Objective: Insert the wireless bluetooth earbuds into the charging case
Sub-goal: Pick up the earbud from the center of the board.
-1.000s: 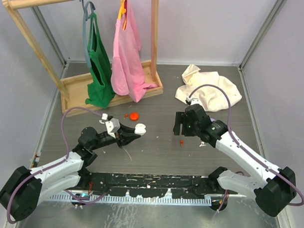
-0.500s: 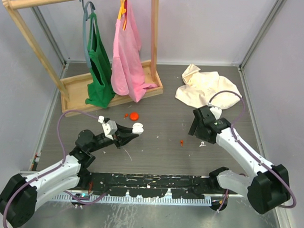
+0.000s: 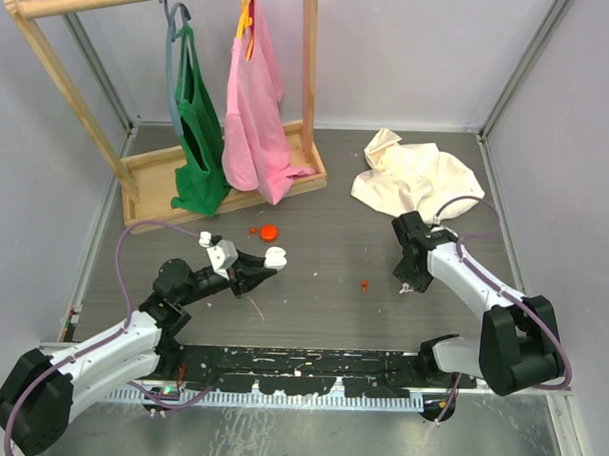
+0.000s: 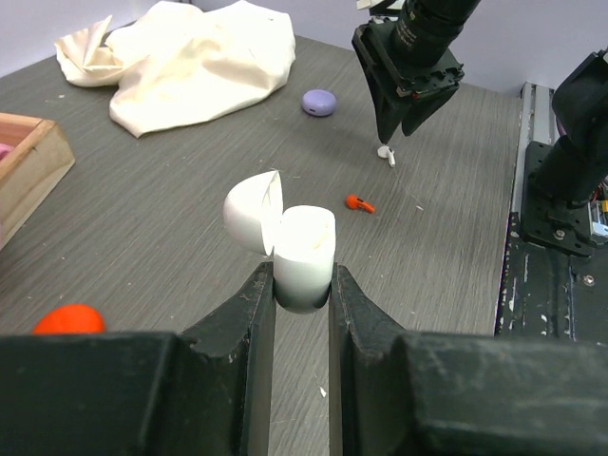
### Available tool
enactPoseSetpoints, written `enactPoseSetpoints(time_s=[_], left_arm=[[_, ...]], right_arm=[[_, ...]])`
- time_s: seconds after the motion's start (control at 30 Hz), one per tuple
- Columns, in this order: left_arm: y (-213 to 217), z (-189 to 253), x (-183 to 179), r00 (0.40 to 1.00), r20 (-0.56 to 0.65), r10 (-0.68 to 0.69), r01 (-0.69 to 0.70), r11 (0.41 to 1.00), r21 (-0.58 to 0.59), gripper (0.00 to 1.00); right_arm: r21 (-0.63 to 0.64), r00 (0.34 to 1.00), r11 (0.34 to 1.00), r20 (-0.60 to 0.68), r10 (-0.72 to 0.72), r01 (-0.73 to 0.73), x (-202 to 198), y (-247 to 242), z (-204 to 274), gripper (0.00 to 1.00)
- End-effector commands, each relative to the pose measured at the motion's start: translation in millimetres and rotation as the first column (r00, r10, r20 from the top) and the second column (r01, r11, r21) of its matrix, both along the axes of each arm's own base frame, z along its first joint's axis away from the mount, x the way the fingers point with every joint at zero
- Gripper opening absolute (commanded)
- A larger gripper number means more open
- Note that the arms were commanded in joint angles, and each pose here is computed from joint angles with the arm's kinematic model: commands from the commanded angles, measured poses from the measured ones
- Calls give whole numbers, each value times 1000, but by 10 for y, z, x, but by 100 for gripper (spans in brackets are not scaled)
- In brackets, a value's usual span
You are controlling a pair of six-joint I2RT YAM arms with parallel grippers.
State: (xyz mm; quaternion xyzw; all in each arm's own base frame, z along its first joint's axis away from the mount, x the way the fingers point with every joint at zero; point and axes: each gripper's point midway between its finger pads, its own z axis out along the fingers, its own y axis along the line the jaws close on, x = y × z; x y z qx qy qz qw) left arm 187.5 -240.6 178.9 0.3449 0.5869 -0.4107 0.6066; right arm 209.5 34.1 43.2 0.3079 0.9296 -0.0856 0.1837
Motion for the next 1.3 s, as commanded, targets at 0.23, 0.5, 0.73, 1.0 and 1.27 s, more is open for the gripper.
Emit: enactPoseSetpoints(time_s=[0.23, 0.5, 0.73, 1.0, 1.27], left_arm=[[-37, 132, 7, 998, 55, -6, 6, 1000, -10, 11], [-53, 116, 7, 999, 52, -10, 10, 1000, -2, 11], [-66, 107, 3, 999, 50, -15, 15, 1000, 4, 11], [-70, 103, -3, 999, 49, -17, 17, 1000, 6, 10], [-83, 96, -5, 999, 48, -22, 22, 1000, 10, 10]], right_arm=[[53, 992, 991, 33, -121, 119, 100, -36, -165, 40], [70, 992, 990, 13, -125, 124, 88, -13, -246, 40], [82, 992, 988, 13, -128, 127, 84, -5, -265, 38], [80, 998, 995, 16, -67, 65, 138, 12, -257, 34], [130, 988, 979, 20, 153, -154, 335, 237, -231, 30]])
